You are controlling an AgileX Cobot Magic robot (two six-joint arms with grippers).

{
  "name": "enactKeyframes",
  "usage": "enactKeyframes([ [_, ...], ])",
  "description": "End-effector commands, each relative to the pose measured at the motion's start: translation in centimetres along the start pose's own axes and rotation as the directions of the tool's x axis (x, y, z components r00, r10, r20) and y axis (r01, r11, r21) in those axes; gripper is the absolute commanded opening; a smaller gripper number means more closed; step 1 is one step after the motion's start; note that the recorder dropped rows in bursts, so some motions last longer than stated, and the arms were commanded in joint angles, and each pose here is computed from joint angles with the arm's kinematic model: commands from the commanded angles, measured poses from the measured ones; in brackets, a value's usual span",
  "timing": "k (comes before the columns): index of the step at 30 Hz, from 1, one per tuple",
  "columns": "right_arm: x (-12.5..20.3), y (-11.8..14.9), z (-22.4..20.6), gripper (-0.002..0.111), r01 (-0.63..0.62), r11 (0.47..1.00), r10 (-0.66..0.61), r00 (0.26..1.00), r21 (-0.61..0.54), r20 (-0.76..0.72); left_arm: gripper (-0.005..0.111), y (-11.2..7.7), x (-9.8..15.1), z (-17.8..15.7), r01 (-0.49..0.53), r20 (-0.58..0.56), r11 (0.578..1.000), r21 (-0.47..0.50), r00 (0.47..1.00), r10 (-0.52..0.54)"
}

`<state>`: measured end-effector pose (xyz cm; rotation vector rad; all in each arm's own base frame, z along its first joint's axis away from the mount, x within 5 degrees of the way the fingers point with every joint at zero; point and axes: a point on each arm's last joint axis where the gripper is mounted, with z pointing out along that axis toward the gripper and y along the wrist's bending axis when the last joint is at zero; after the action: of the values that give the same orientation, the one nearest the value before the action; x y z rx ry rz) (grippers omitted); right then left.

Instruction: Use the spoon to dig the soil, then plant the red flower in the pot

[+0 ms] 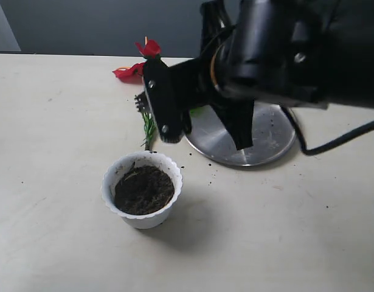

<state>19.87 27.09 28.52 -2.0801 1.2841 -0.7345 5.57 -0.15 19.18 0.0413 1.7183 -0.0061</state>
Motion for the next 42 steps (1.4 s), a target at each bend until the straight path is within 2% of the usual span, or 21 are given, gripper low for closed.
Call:
enactKeyframes([
  [1, -2.1, 1.1, 0.8, 0.0, 0.166, 0.986, -0.165, 0.984, 0.007, -0.072, 0.0, 0.0, 0.0, 0.0, -0.013, 0.003, 1.0, -0.002, 1.0, 0.013],
  [7, -4.1, 2.9, 2.5, 0.0, 0.339, 0.94, -0.339, 0.918, -0.034, -0.204, 0.0, 0.0, 0.0, 0.0, -0.013, 0.003, 1.0, -0.002, 1.0, 0.013],
  [11, -5.8, 4.1, 2.6, 0.0, 0.399, 0.916, -0.4, 0.895, -0.047, -0.196, 0.0, 0.0, 0.0, 0.0, -0.013, 0.003, 1.0, -0.002, 1.0, 0.013],
  [15, -7.0, 5.0, 2.9, 0.0, 0.495, 0.867, -0.495, 0.842, -0.055, -0.214, 0.0, 0.0, 0.0, 0.0, -0.013, 0.003, 1.0, -0.002, 1.0, 0.013],
  [21, -8.1, 6.7, 5.0, 0.0, 0.571, 0.813, -0.582, 0.785, -0.115, -0.213, 0.0, 0.0, 0.0, 0.0, -0.013, 0.003, 1.0, -0.002, 1.0, 0.013],
  [31, -10.8, 9.3, 6.3, 0.0, 0.668, 0.735, -0.677, 0.716, -0.111, -0.173, 0.0, 0.0, 0.0, 0.0, -0.013, 0.003, 1.0, -0.002, 1.0, 0.013],
  [36, -10.4, 8.2, 6.1, 0.0, 0.702, 0.709, -0.695, 0.68, -0.067, -0.232, 0.0, 0.0, 0.0, 0.0, -0.013, 0.003, 1.0, -0.002, 1.0, 0.013],
  [42, -8.9, 7.3, 6.4, 0.0, 0.675, 0.731, -0.67, 0.685, -0.098, -0.285, 0.0, 0.0, 0.0, 0.0, -0.013, 0.003, 1.0, -0.002, 1.0, 0.013],
])
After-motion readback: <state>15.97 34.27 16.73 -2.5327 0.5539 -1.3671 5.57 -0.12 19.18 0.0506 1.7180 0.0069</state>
